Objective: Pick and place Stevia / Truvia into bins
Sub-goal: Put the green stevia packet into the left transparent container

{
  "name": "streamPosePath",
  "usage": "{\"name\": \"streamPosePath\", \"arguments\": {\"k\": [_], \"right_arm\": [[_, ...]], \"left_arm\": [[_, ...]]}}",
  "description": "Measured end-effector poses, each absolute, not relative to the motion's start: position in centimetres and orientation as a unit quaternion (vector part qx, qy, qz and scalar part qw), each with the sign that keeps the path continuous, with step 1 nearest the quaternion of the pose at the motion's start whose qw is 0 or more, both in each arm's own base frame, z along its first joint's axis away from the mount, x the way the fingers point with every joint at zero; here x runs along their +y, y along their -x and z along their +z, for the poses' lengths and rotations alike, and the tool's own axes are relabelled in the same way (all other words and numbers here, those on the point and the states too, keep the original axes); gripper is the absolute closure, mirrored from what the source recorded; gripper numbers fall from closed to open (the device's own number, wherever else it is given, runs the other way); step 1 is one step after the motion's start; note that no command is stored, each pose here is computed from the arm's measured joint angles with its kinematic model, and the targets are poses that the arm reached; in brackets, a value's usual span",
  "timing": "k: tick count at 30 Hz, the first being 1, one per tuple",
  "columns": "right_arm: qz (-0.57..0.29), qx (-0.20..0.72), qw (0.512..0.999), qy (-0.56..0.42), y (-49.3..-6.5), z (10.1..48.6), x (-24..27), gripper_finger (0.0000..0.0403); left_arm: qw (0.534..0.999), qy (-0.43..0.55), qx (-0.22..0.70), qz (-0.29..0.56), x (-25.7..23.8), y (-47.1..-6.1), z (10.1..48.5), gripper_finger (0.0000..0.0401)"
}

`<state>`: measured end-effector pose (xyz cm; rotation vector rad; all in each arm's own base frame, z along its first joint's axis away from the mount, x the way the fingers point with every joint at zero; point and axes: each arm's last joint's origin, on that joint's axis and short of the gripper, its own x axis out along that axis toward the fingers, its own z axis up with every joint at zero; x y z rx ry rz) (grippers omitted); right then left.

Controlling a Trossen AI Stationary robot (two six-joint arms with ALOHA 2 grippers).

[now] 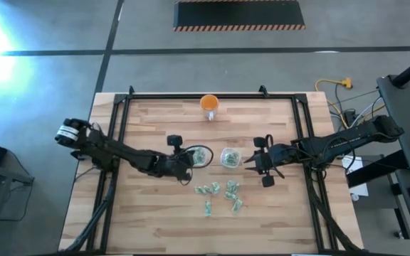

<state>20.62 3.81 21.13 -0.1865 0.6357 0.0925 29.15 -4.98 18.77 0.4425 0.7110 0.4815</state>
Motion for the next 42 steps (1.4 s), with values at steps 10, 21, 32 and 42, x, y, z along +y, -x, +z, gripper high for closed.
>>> {"name": "streamPosePath", "arguments": {"k": [10, 21, 32, 42], "right_arm": [[0.046, 0.311, 0.945, 0.093, -20.6, 21.1, 3.8, 0.0305], [0.046, 0.31, 0.945, 0.093, -20.6, 21.1, 3.8, 0.0305], [0.047, 0.31, 0.945, 0.093, -20.6, 21.1, 3.8, 0.0305], [0.047, 0.313, 0.944, 0.093, -20.6, 21.0, 3.8, 0.0305]], "left_arm": [[0.883, -0.211, 0.349, 0.234, -4.5, -29.2, 18.5, 0.04], [0.889, -0.209, 0.341, 0.222, -4.6, -29.4, 18.3, 0.0389], [0.889, -0.211, 0.341, 0.223, -4.6, -29.4, 18.3, 0.032], [0.913, -0.211, 0.308, 0.166, -7.6, -28.4, 20.4, 0.0317]]}}
